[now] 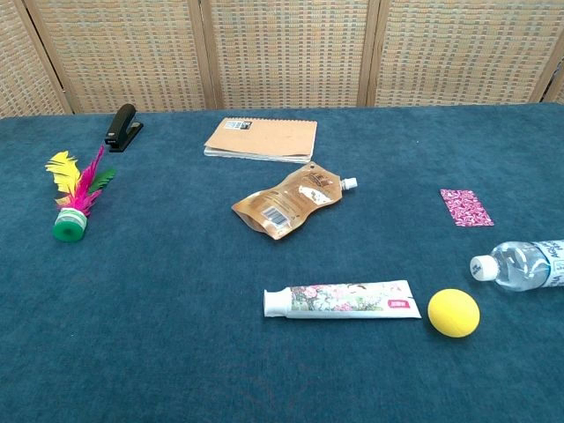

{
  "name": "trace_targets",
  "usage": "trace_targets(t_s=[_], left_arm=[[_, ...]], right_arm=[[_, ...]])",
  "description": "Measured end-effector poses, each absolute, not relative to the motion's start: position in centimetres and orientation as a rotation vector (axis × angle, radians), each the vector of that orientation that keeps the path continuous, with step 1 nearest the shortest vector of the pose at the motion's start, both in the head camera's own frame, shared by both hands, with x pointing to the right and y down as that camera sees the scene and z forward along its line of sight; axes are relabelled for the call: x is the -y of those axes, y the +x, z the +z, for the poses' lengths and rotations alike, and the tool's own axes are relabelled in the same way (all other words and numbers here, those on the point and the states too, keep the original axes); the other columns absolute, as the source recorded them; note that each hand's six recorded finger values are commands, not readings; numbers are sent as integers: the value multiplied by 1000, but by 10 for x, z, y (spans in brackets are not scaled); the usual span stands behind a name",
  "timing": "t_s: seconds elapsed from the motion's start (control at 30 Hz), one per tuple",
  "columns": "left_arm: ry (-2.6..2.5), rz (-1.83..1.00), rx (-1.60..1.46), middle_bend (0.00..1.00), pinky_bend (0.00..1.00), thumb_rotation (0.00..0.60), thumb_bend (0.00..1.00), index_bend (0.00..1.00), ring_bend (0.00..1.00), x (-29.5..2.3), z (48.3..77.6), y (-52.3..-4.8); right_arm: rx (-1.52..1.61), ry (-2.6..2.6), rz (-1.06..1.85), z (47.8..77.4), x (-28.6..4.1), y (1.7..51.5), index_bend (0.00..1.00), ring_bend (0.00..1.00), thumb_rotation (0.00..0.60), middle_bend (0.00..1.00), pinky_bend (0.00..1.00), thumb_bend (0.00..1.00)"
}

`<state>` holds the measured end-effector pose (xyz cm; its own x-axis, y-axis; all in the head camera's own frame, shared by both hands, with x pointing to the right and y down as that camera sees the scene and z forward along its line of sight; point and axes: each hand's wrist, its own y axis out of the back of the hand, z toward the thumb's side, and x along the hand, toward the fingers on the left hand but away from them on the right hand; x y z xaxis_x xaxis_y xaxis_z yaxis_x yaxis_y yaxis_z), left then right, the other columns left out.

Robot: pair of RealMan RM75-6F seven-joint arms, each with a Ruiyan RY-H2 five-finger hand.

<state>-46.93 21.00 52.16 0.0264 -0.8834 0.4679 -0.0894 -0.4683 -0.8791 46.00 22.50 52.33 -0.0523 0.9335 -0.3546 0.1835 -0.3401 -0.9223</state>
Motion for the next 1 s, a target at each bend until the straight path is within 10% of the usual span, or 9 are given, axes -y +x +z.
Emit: trace_targets(t_s=[0.47, 1.0], left_arm=[[-1649, -1500, -937, 0, 0, 600, 0, 0, 0, -195, 532, -465], [-1401, -1209, -312, 0, 0, 600, 161, 110, 0, -48, 644, -429]], right_arm=[[1220, -1564, 1488, 526, -224, 465, 0, 0, 600, 0, 0, 0], [1247, -1483, 1598, 534, -216, 480, 0, 0, 600, 0, 0, 0]])
